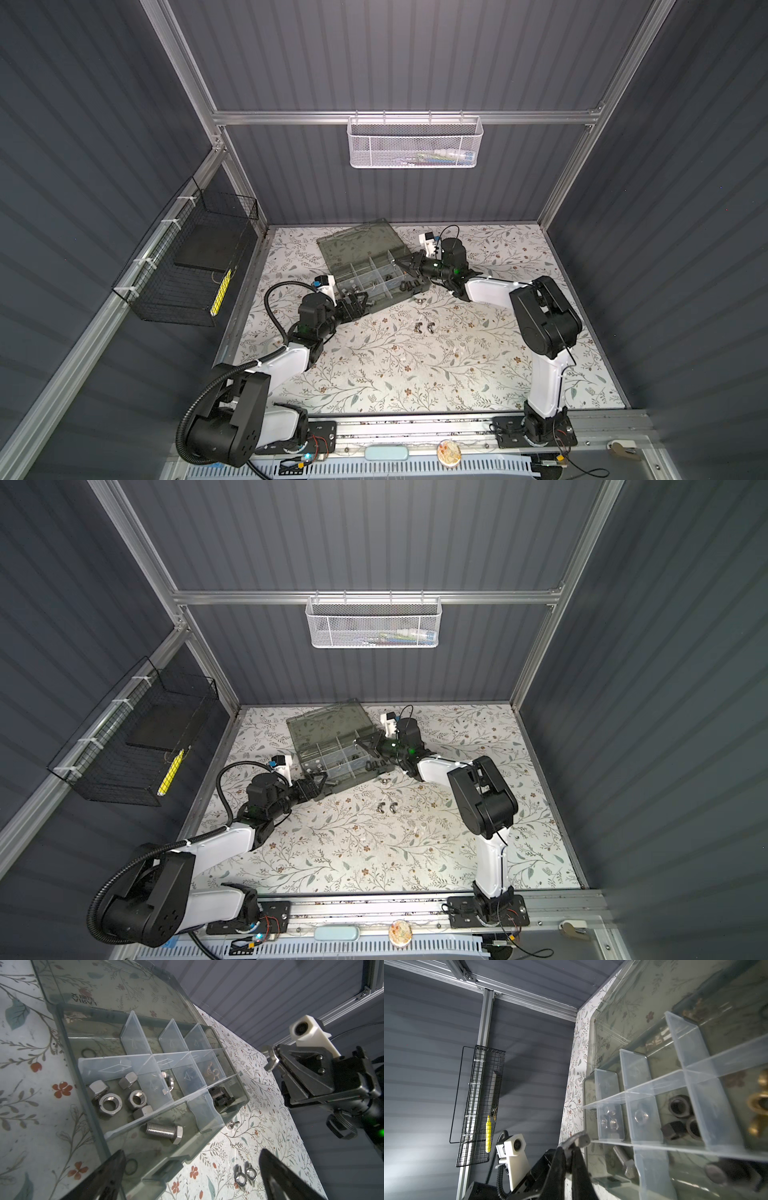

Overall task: Sort the screws and nuts into containers
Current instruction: Place the nut into the container.

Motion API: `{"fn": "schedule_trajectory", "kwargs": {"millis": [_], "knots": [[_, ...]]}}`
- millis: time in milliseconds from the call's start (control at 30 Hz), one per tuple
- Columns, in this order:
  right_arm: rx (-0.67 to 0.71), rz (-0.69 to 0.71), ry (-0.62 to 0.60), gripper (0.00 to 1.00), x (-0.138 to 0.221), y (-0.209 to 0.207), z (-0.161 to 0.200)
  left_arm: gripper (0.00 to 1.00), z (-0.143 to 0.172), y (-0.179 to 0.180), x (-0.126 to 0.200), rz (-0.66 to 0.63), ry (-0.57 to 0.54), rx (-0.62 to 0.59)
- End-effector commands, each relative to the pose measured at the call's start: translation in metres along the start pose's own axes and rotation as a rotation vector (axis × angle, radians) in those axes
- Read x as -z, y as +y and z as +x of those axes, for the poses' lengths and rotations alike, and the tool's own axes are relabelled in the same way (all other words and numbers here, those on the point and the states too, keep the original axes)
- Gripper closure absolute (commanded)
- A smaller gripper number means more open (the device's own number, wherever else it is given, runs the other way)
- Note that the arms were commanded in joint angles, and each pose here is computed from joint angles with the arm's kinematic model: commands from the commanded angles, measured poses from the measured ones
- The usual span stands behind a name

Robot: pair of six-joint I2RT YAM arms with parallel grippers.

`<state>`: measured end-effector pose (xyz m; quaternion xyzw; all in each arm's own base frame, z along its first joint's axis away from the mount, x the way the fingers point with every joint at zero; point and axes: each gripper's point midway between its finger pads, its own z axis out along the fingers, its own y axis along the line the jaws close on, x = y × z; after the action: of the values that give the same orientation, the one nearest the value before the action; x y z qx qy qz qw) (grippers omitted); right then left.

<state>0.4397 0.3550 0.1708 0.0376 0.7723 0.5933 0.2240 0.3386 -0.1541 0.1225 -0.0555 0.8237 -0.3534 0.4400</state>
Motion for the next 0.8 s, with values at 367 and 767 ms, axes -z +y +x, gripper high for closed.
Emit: {"fn": "schedule_trajectory", "kwargs": {"millis": [367, 767], "knots": [[0.005, 0.006, 0.072, 0.98, -0.063, -0.005, 0.011, 0.0, -0.002, 0.003, 0.003, -0.011, -0.009, 0.008], [0.015, 0.108, 0.114, 0.95, -0.084, -0.043, 0.028, 0.0, 0.0, 0.004, 0.0, -0.011, 0.003, 0.014]]}}
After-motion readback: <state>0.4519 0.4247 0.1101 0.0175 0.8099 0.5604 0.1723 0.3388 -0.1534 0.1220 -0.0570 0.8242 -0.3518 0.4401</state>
